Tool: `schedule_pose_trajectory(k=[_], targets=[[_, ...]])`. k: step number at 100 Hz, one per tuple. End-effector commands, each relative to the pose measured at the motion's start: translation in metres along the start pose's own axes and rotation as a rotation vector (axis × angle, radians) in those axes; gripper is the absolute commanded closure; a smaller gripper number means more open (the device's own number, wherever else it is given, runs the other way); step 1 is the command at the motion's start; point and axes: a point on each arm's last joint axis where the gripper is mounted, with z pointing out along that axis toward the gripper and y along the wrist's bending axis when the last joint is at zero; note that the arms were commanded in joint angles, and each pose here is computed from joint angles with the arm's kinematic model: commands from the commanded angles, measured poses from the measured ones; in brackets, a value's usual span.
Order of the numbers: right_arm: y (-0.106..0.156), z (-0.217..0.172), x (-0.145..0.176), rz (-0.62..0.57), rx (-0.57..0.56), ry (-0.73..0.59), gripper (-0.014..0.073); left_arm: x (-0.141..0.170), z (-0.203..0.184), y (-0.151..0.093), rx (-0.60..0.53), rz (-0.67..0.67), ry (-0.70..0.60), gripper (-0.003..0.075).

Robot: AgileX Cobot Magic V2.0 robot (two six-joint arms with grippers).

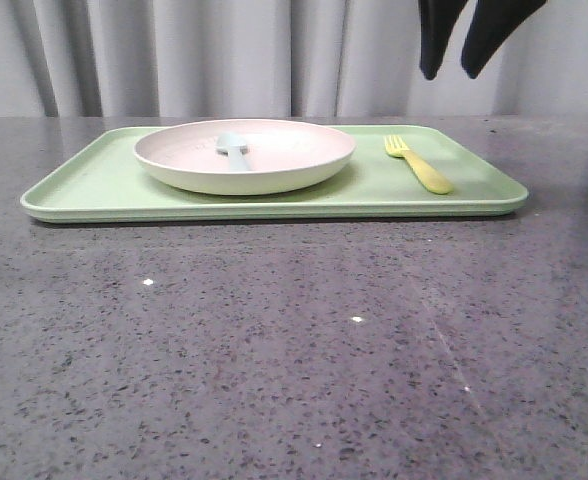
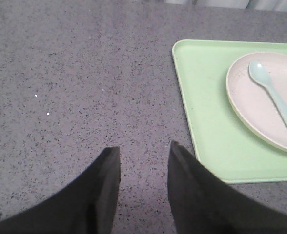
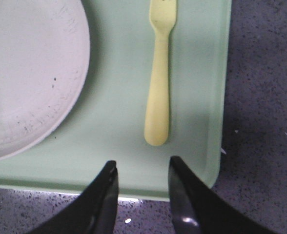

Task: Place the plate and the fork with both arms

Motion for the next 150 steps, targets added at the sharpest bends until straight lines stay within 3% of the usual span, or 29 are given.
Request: schedule_pose_trajectory(k=[1, 36, 53, 72, 85, 128, 150], targets=[[-0.007, -0.036, 0.005, 0.0, -0.047, -0.161, 0.0318, -0.012, -0.013, -0.002, 0.01, -0.011, -0.148, 0.0483], [-0.038, -0.068, 0.078, -0.012, -0.132, -0.341, 0.0318, 0.01, -0.031, -0.002, 0.013, 0.003, -0.192, 0.0488], [-0.055, -0.081, 0.118, -0.028, -0.151, -0.425, 0.033, 0.018, -0.037, -0.002, 0.017, 0.008, -0.202, 0.0592], [-0.07, -0.096, 0.152, -0.027, -0.2, -0.542, 0.0524, 0.023, -0.045, -0.002, 0.019, 0.038, -0.224, 0.0731], [-0.08, -0.106, 0.173, -0.038, -0.204, -0.605, 0.067, 0.025, -0.048, -0.003, 0.021, 0.039, -0.233, 0.0741], [-0.108, -0.115, 0.233, -0.065, -0.206, -0.775, 0.0662, 0.057, -0.055, 0.001, 0.022, 0.042, -0.242, 0.0741], [-0.114, -0.115, 0.249, -0.06, -0.216, -0.818, 0.0662, 0.074, -0.06, 0.002, 0.025, 0.046, -0.265, 0.0741]])
